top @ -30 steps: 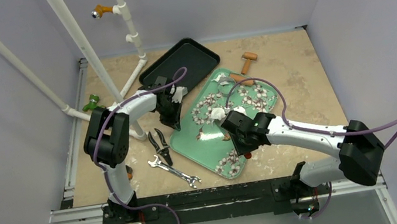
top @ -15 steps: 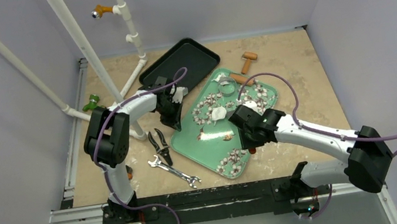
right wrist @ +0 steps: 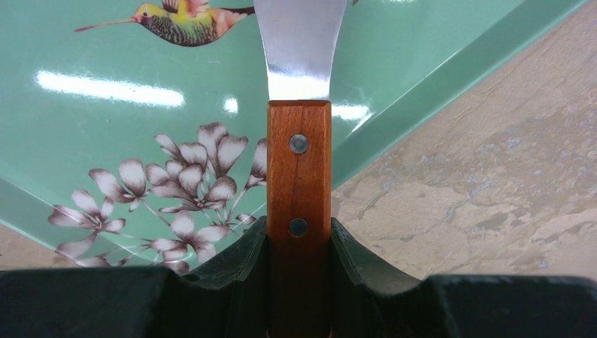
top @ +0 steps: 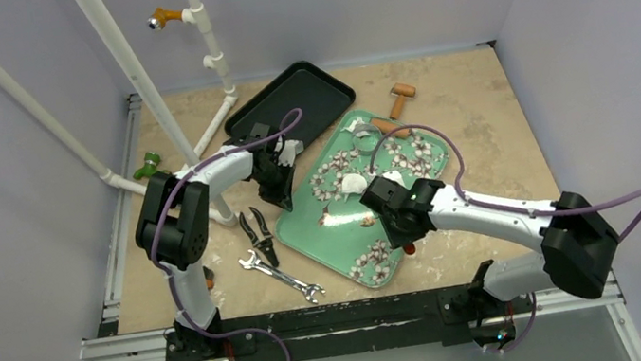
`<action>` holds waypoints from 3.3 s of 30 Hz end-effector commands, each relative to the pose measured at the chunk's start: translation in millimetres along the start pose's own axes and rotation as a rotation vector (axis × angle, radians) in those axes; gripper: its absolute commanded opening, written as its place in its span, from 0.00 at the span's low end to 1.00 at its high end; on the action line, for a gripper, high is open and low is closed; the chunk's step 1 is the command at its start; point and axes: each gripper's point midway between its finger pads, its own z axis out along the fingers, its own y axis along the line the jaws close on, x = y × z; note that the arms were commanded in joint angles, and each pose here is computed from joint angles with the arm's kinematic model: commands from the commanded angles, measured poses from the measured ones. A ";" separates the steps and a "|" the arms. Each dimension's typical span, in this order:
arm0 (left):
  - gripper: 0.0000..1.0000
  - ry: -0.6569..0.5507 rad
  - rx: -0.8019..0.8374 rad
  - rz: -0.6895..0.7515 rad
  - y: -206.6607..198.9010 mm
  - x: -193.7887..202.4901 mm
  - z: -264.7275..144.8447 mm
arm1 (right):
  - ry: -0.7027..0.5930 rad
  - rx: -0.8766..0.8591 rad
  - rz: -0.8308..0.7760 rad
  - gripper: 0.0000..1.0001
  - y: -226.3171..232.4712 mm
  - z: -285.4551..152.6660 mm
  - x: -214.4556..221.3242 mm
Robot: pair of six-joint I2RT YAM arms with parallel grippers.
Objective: Roll out the dumpling wrappers from the dough
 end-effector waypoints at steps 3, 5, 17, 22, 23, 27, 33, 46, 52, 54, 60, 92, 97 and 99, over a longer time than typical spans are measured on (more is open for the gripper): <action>0.00 0.013 -0.016 -0.015 4.8 5.8 9.5 | -0.060 -0.045 -0.073 0.00 13.5 -9.4 -22.2; 0.00 0.013 -0.014 -0.015 4.3 5.7 10.0 | -0.093 -0.086 -0.066 0.00 18.6 -13.1 -26.4; 0.00 -0.003 -0.005 -0.015 2.7 2.5 6.5 | -0.069 -0.109 0.013 0.00 31.1 -5.2 -31.3; 0.00 -0.015 -0.005 -0.012 1.8 -0.4 3.8 | 0.022 -0.032 -0.028 0.00 12.7 -12.3 -11.8; 0.00 -0.015 -0.003 -0.013 1.7 -0.6 3.8 | 0.038 -0.036 -0.031 0.00 11.0 -13.5 -6.4; 0.00 -0.014 -0.002 -0.017 2.0 -2.2 5.0 | 0.064 -0.022 -0.067 0.00 8.3 -9.4 -0.7; 0.00 -0.020 -0.007 -0.013 2.8 -2.6 2.5 | 0.077 0.023 -0.150 0.00 13.1 3.2 -13.7; 0.00 -0.018 -0.006 -0.017 4.1 -2.5 3.0 | -0.007 -0.047 -0.109 0.00 38.2 24.8 -33.3; 0.00 -0.041 -0.002 -0.002 1.8 -6.7 -2.7 | -0.044 -0.055 -0.102 0.00 38.8 32.7 -35.2; 0.00 -0.047 -0.001 0.003 1.3 -7.4 -4.2 | -0.076 -0.049 -0.094 0.00 36.8 30.8 -40.6; 0.00 -0.089 0.030 0.033 -7.1 -14.6 -16.9 | -0.191 -0.092 -0.082 0.00 41.5 14.8 -63.3; 0.34 -0.316 0.083 0.038 -7.8 -47.3 -118.2 | -0.507 0.021 -0.364 0.00 41.2 15.6 -351.4; 0.35 -0.334 0.048 0.014 7.3 -46.8 -128.3 | -0.516 0.149 -0.372 0.00 18.6 32.2 -364.1; 0.35 -0.337 0.041 0.016 9.5 -47.2 -129.3 | -0.524 0.190 -0.364 0.00 7.6 35.7 -372.9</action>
